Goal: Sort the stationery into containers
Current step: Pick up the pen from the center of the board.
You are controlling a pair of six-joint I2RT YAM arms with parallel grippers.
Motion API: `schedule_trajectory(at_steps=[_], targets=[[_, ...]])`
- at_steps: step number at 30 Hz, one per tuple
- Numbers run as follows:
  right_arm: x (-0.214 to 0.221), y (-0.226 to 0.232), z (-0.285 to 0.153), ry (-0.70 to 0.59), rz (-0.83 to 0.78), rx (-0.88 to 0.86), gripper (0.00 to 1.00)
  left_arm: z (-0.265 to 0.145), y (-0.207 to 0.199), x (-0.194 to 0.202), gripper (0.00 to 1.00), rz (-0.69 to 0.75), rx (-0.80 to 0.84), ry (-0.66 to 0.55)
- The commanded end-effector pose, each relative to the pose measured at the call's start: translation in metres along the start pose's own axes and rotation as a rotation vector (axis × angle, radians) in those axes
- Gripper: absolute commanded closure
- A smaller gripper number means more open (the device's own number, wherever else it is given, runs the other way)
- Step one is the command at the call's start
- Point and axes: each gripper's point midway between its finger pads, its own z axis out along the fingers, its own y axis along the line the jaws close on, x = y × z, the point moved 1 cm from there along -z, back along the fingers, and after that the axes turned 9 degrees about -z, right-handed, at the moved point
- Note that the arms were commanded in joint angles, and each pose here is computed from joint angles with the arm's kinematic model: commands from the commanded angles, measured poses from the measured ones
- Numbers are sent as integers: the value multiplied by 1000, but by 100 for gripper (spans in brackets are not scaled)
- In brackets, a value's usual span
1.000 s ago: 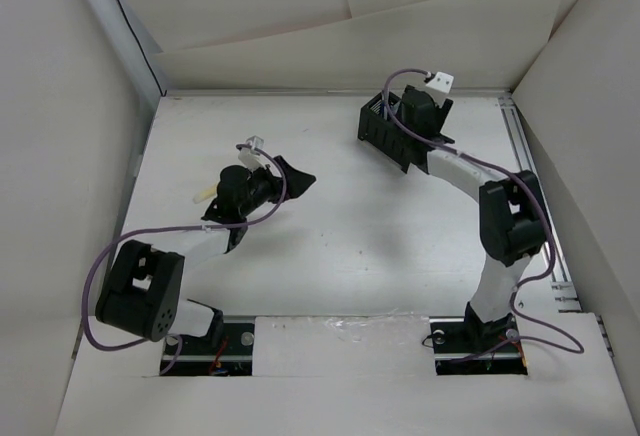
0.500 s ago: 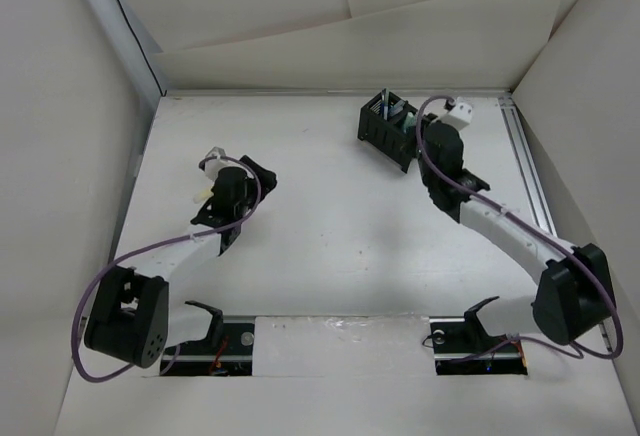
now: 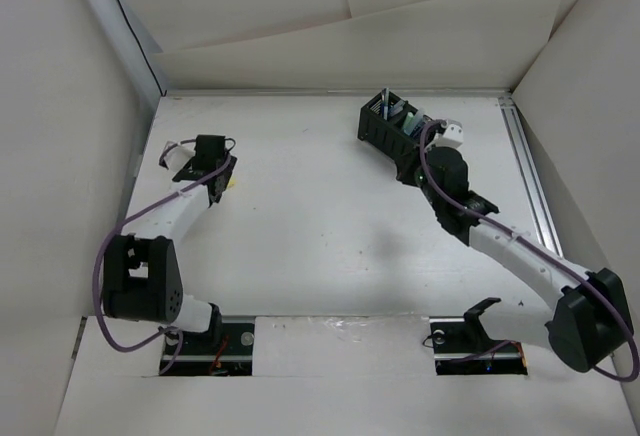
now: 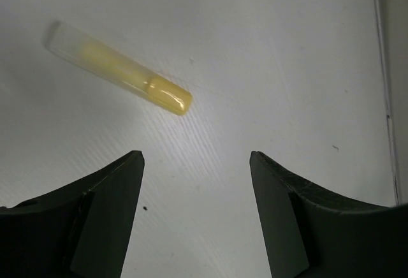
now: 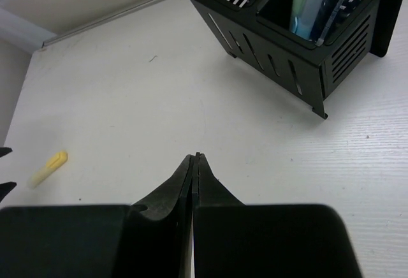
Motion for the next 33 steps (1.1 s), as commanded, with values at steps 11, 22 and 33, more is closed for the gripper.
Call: schedule_trajectory(at_steps=[11, 22, 33], targets=[[-29, -13, -5, -31, 34, -86, 97, 30, 42, -22, 36, -161, -208, 37], [-28, -16, -6, -27, 37, -95, 96, 58, 59, -10, 46, -184, -362, 88], [-28, -15, -7, -18, 38, -117, 96, 69, 76, -26, 38, -228, -406, 60]])
